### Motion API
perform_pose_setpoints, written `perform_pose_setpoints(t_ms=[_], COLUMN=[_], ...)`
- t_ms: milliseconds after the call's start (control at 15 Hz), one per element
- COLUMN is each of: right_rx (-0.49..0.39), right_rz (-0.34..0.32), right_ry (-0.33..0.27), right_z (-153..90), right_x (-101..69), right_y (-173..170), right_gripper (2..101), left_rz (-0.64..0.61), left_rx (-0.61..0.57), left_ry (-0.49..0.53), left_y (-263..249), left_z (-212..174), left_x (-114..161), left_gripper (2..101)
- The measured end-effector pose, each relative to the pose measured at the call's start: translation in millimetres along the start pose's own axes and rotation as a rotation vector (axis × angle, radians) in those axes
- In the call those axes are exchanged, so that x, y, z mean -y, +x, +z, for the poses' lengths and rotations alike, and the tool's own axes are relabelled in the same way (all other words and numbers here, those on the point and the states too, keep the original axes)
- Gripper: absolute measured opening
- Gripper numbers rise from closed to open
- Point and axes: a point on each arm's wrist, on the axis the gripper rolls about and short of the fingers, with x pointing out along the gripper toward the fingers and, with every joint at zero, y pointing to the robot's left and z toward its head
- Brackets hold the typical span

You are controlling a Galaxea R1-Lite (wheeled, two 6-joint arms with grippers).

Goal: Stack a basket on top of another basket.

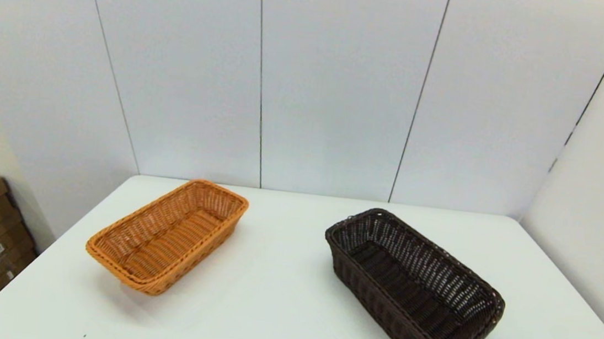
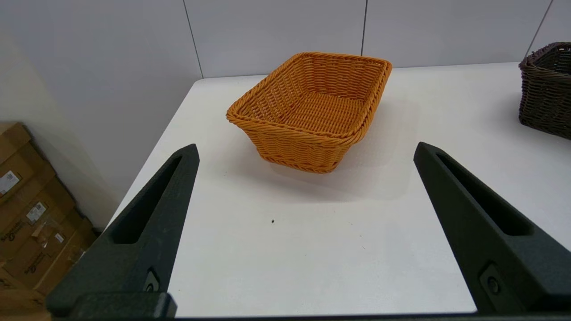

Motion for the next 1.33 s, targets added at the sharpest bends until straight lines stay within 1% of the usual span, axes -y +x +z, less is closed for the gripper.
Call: perform_pose_setpoints(t_ms=[733, 1067, 1333], right_rx=[0.0, 0.0, 0.0], right_rz=[0.0, 0.0, 0.0], right_ry=[0.0, 0.0, 0.0], right_z=[0.0, 0.0, 0.0], right_x=[0.0, 0.0, 0.0], right_y=[0.0, 0.0, 0.0], right_gripper=[97.7, 97.7, 97.7], left_rz=[-0.001, -0.003, -0.003], left_rx=[0.0, -0.001, 0.0], left_ry=[0.01, 0.045, 0.044], left_y=[0.0, 0.0, 0.0], left_z=[0.0, -0.2, -0.1], left_x=[0.0, 0.1, 0.1], left_gripper=[97.8, 97.8, 97.8])
